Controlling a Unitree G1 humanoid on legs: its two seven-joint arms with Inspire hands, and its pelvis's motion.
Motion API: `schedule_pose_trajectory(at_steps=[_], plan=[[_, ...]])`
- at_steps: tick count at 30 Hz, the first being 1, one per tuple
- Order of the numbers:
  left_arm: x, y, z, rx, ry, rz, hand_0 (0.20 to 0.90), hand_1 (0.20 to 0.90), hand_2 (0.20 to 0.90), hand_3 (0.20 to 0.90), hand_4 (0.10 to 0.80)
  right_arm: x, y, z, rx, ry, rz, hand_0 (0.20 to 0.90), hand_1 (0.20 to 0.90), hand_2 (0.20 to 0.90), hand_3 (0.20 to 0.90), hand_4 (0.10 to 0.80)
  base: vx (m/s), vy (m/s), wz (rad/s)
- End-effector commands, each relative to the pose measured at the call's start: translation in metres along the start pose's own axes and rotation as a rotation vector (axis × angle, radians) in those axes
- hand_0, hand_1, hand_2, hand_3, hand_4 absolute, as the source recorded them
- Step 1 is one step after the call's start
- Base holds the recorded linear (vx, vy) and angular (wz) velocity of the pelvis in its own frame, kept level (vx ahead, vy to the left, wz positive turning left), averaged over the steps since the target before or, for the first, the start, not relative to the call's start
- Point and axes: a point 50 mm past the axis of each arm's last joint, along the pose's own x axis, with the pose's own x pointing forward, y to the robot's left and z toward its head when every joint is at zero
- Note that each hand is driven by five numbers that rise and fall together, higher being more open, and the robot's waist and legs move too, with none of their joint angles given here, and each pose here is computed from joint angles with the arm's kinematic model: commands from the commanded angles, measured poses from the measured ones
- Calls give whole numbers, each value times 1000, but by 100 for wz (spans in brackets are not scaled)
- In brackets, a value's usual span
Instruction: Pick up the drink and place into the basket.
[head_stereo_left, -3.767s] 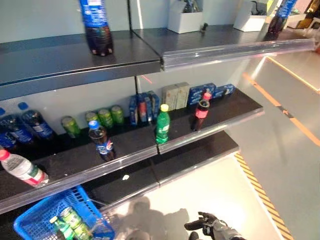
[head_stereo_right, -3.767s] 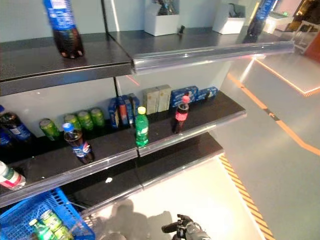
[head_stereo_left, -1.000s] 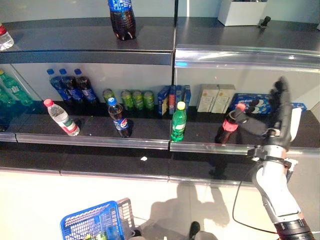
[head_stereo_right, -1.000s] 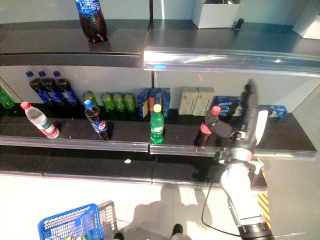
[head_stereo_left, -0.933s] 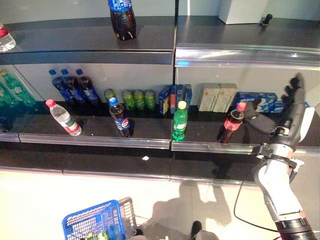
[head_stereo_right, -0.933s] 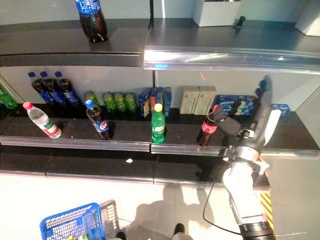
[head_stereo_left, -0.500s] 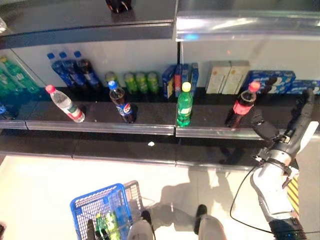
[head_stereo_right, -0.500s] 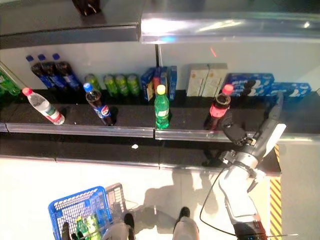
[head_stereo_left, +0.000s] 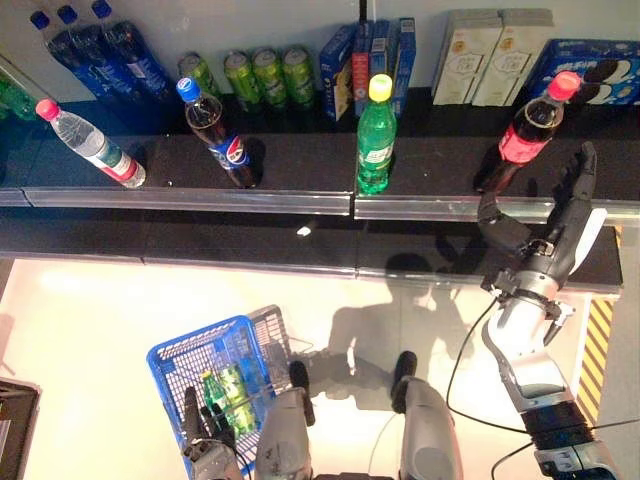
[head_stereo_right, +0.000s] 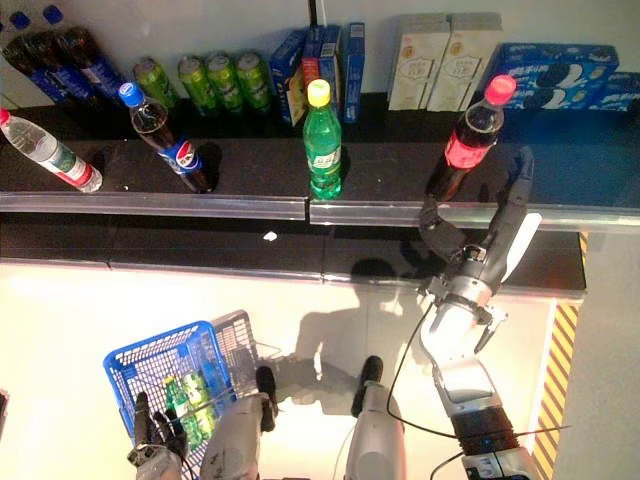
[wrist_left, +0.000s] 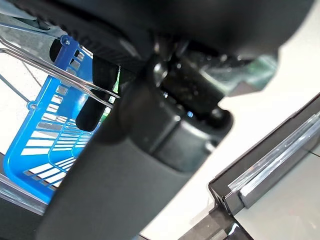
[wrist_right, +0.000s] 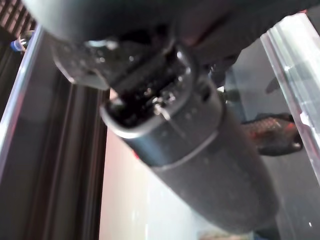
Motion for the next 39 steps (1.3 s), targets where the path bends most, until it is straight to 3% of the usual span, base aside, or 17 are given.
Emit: schedule_pose_trajectory(at_steps=[1,9,21,39], plan=[[-1,-37,22,3,-79,-198,300,300,300,200,100,20,14,51,243,-195,-107,900,900,900,900,800,0,0,0],[-5,-55,5,11,-17,-266,300,300,300,200,100,52,22,64,256,-147,-175,900,900,900,900,800,-6,5,0],[-5,-65,1,36,0,-280,300,300,300,200,100,76,38,86,258,-153,-134,900,900,900,900,800,1,-10,3],[-4,-73,6,80,20,-307,300,300,300,200,100,120,9,114,234,-241,-363,900,900,900,900,800,4,-6,4]])
